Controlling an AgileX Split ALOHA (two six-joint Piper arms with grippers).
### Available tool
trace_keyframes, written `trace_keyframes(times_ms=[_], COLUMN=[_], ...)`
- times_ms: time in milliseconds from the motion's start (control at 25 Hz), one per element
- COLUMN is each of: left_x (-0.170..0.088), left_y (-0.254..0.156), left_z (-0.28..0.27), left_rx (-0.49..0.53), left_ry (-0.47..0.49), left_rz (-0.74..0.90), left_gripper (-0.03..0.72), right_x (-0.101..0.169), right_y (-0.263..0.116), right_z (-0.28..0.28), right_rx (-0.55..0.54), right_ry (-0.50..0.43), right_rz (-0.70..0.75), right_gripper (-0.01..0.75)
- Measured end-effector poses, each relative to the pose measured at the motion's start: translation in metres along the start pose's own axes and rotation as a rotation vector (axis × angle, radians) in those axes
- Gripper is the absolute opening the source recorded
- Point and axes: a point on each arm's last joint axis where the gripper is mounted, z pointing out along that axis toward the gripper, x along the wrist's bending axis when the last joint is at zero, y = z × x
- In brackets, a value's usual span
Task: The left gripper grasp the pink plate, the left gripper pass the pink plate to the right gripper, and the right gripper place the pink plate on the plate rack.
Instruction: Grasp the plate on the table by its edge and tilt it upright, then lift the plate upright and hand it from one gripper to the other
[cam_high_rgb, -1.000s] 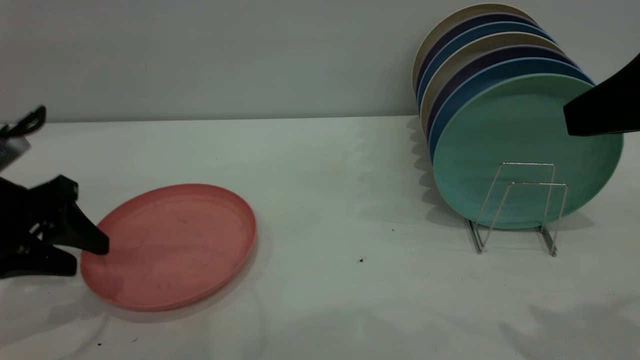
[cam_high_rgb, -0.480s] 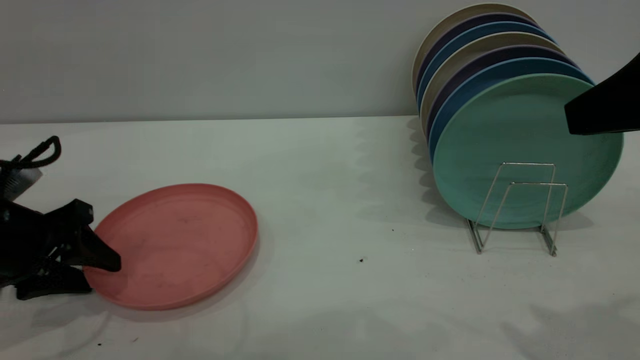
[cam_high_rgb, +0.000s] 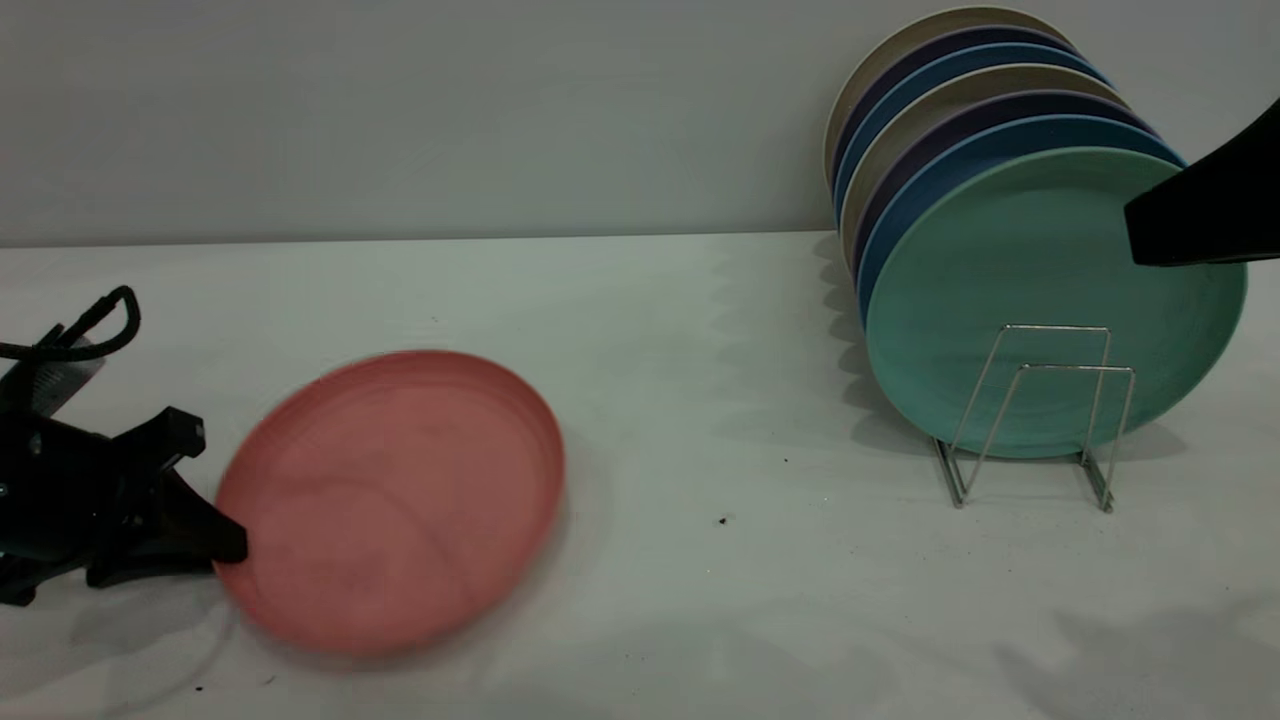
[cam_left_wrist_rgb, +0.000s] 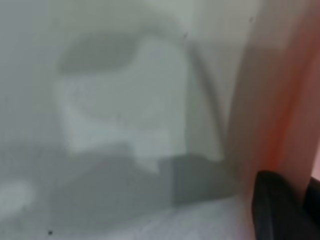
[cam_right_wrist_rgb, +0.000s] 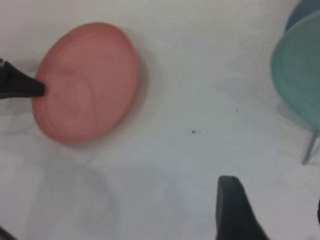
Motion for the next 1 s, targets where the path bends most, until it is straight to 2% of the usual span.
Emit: trace_keyframes(times_ms=[240,520,760,1000], left_x=[-0.005,-0.028,-0.063,-0.095], left_y=[0.008,0.022,0.022,0.009], left_z=[-0.002,-0.019,-0.025,-0.016], left_rx=[-0.023,-0.091,-0.103,-0.053], left_ry=[-0.029,-0.125,-0.172,-0.221], left_rz=[0.044,0.109,0.215,0.303], left_gripper=[0.016,0.014,0.014,0.014], right_x=[0.004,0.004,-0.006,-0.017], right_y=[0.003,0.006,-0.007,-0.020], right_z=[0.000,0.003,0.033,0.067], right_rx=[-0.027,-0.064,0.012,0.068], right_ry=[0.050,0.073,0.150,0.237], right_rz=[0.044,0.091,0.191,0.246], right_gripper=[0.417,0.417,0.417,0.417])
